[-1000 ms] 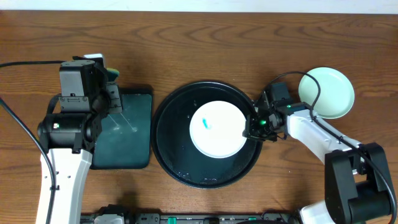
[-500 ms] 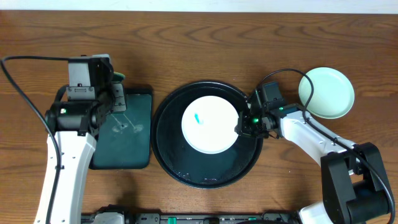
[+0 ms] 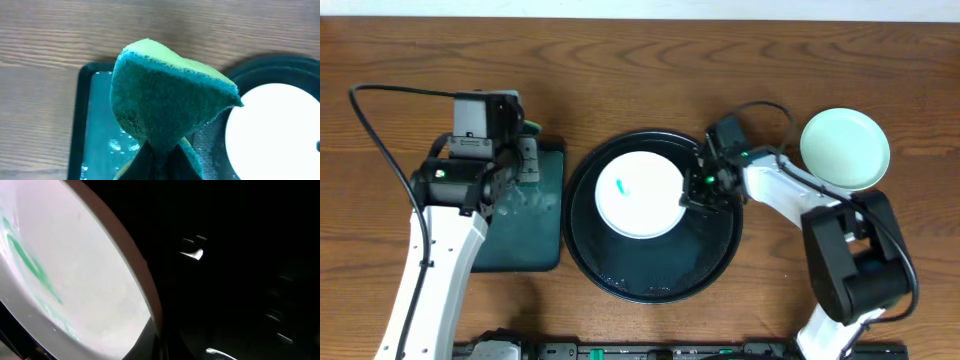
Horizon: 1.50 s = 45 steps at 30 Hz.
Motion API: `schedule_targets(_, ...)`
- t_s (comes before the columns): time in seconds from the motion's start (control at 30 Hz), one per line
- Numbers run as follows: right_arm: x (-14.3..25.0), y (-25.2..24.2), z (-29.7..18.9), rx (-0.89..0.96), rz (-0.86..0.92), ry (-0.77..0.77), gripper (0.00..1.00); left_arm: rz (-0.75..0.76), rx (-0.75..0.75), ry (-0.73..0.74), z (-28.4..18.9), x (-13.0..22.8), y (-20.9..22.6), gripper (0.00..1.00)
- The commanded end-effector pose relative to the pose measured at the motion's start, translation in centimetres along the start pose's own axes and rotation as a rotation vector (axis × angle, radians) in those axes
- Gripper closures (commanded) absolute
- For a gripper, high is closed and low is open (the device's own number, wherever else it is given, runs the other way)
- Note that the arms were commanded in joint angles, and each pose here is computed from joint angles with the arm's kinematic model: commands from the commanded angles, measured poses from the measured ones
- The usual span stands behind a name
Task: Clean dirty plates on tray and stack at the side
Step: 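Lift the green sponge from the water tray with the left gripper, then scrub the white plate with the sponge in the left gripper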
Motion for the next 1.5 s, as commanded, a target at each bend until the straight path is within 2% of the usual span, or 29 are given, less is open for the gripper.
schedule_targets(0.0, 0.6, 0.2, 1.6, 0.018, -0.002, 0.050, 0.99, -0.022, 0.013, 0.005, -0.2, 0.1, -0.7, 0.93)
schedule_targets(0.1, 0.7, 0.1, 1.6, 0.026, 0.003, 0.056, 0.99, -0.024, 0.032, 0.027, -0.2, 0.4, -1.6, 0.93)
schedule_targets(0.2, 0.9, -0.2, 1.6, 0.047, -0.003, 0.060, 0.99, 0.021, 0.115, 0.061, 0.2, 0.8, -3.5, 0.93)
schedule_targets(0.37, 1.0, -0.3, 1.6, 0.054, -0.057, 0.067, 0.99, 0.056, 0.184, 0.183, 3.1, 1.8, -7.5, 0.93)
schedule_targets(0.63, 1.0, -1.6, 1.1, 0.234, -0.062, 0.034, 0.99, 0.144, 0.215, 0.316, 8.1, 3.8, -12.8, 0.93)
schedule_targets(1.03, 0.7, -1.3, 0.5, 0.257, -0.076, 0.016, 0.99, 0.137, 0.196, 0.349, 11.8, 4.4, -14.0, 0.93)
schedule_targets(1.3, 0.9, -1.4, 0.5, 0.266, -0.071, 0.030, 0.99, 0.017, 0.112, 0.514, 17.3, 7.3, -14.5, 0.93)
schedule_targets(1.37, 0.9, -1.4, 0.5, 0.267, -0.070, 0.031, 0.99, -0.001, 0.183, 0.582, 17.8, 8.2, -15.0, 0.93)
schedule_targets(1.47, 0.9, -1.4, 0.5, 0.266, -0.074, 0.031, 0.99, -0.010, 0.433, 0.683, 17.4, 8.8, -16.7, 0.93)
Point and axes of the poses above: each gripper's point midway between its finger pads, its own z axis out along the fingers, its own y axis along the line the jaws close on, x = y × z, the point moved 10 cm from there along -z, back along the fingers, and after that the axes turned 3 degrees about z, right-handed, at the moved point
